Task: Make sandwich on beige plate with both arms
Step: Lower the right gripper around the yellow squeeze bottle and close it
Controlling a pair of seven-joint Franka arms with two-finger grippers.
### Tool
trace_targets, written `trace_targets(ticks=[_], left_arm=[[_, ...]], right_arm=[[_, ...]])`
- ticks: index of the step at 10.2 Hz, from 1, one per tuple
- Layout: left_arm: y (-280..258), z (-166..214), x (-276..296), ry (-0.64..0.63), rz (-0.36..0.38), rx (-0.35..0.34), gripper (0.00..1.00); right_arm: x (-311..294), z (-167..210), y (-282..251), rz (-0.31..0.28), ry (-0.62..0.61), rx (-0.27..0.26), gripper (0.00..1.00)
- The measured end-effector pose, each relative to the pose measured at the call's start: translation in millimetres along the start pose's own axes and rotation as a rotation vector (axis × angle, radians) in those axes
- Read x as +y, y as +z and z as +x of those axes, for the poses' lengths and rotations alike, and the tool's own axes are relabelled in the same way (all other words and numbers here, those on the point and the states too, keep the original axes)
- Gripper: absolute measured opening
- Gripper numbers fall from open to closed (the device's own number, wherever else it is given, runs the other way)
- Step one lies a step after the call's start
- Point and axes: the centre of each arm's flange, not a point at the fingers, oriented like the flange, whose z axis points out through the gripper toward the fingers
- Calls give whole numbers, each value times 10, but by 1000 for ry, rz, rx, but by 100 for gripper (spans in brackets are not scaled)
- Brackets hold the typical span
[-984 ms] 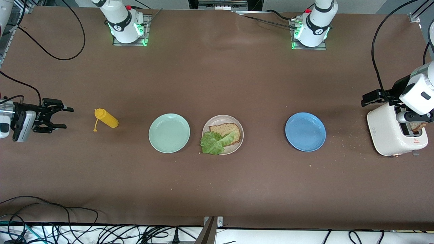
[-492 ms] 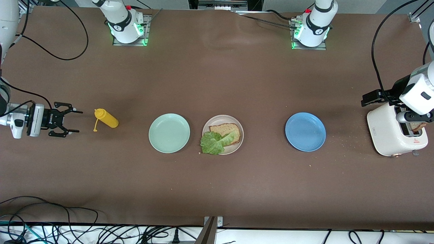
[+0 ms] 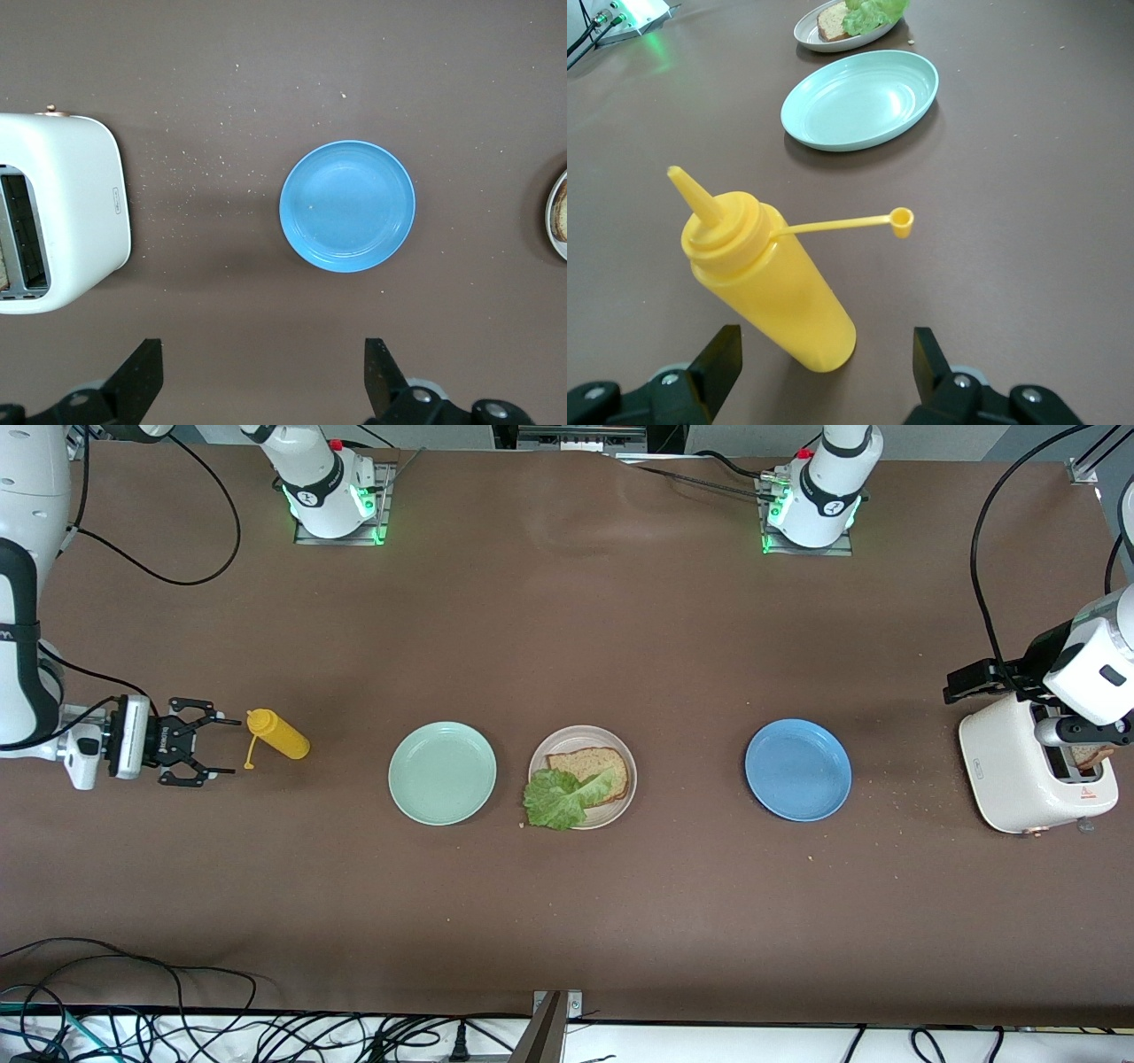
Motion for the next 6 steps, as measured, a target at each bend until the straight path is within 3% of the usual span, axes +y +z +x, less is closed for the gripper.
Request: trace_targets(ticks=[6], left_arm=[[0,0,0,0,0,0,100]], right_arm=[[-21,-239,401,22,1,44,86]])
